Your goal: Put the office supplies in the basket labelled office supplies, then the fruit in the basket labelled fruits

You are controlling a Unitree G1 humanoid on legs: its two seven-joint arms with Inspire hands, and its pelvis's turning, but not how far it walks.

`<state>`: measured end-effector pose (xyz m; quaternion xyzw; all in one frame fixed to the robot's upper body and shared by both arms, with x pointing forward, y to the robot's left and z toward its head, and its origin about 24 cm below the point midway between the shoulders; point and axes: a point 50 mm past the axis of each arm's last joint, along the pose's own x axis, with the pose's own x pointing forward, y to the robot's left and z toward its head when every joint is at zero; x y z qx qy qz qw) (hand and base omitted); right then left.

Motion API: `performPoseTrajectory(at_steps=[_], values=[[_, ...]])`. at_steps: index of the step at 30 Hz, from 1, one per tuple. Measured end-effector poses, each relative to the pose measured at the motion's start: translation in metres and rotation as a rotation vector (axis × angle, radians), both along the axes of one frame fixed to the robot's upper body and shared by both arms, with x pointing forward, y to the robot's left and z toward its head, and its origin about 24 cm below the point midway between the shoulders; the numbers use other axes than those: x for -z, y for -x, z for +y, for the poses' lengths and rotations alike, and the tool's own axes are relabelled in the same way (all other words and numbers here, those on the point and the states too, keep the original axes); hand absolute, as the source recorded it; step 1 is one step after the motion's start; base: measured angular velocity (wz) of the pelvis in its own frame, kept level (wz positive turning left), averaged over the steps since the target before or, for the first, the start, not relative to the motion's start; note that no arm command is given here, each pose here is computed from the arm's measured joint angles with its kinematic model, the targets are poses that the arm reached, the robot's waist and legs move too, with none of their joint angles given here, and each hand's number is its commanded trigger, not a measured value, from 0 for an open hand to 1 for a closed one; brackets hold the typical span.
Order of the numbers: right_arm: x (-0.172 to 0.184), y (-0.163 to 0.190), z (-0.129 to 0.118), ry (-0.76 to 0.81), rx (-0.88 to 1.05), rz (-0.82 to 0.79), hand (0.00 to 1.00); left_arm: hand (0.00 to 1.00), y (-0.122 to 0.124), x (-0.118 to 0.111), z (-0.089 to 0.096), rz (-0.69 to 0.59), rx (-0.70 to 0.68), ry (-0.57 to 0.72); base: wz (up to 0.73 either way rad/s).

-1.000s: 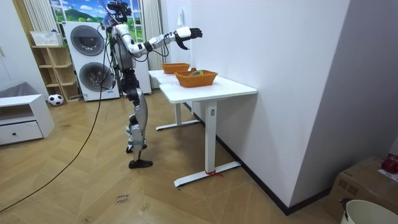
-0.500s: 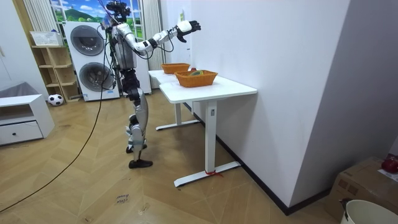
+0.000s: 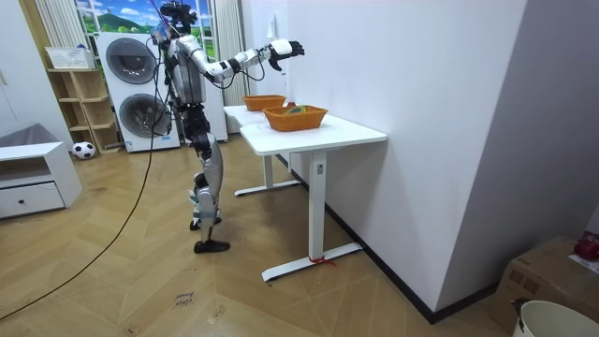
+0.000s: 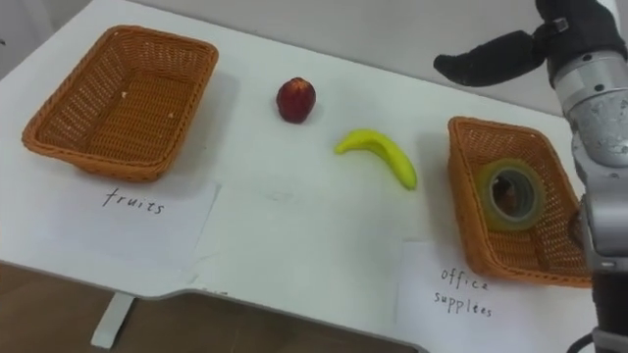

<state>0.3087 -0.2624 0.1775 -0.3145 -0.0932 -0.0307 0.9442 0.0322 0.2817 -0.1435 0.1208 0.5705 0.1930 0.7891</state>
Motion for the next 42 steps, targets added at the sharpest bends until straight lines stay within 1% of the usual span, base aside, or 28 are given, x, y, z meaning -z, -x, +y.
performPoseTrajectory(at_steps=[8,18,25,33,37,42], values=[[-0.001,-0.002,0.002,-0.002,-0.005,0.009,0.00,0.00,-0.006,-0.003,0.001,-0.023,0.007,-0.006,0.05],[0.021,-0.008,0.000,0.006,-0.031,0.137,0.00,0.00,-0.010,-0.006,0.003,-0.034,0.014,-0.016,0.02],[0.042,-0.012,0.004,0.019,-0.049,0.232,0.00,0.00,-0.002,-0.006,0.008,-0.011,0.013,-0.029,0.03],[0.045,-0.012,0.007,0.032,-0.063,0.249,0.00,0.00,0.001,-0.005,0.008,0.002,0.010,-0.026,0.02],[0.050,-0.012,0.004,0.099,-0.029,0.279,0.00,0.00,0.003,-0.005,0.008,0.023,0.002,-0.023,0.00],[0.054,-0.012,0.000,0.101,-0.003,0.311,0.00,0.00,0.002,-0.005,0.008,0.029,-0.001,-0.024,-0.04]])
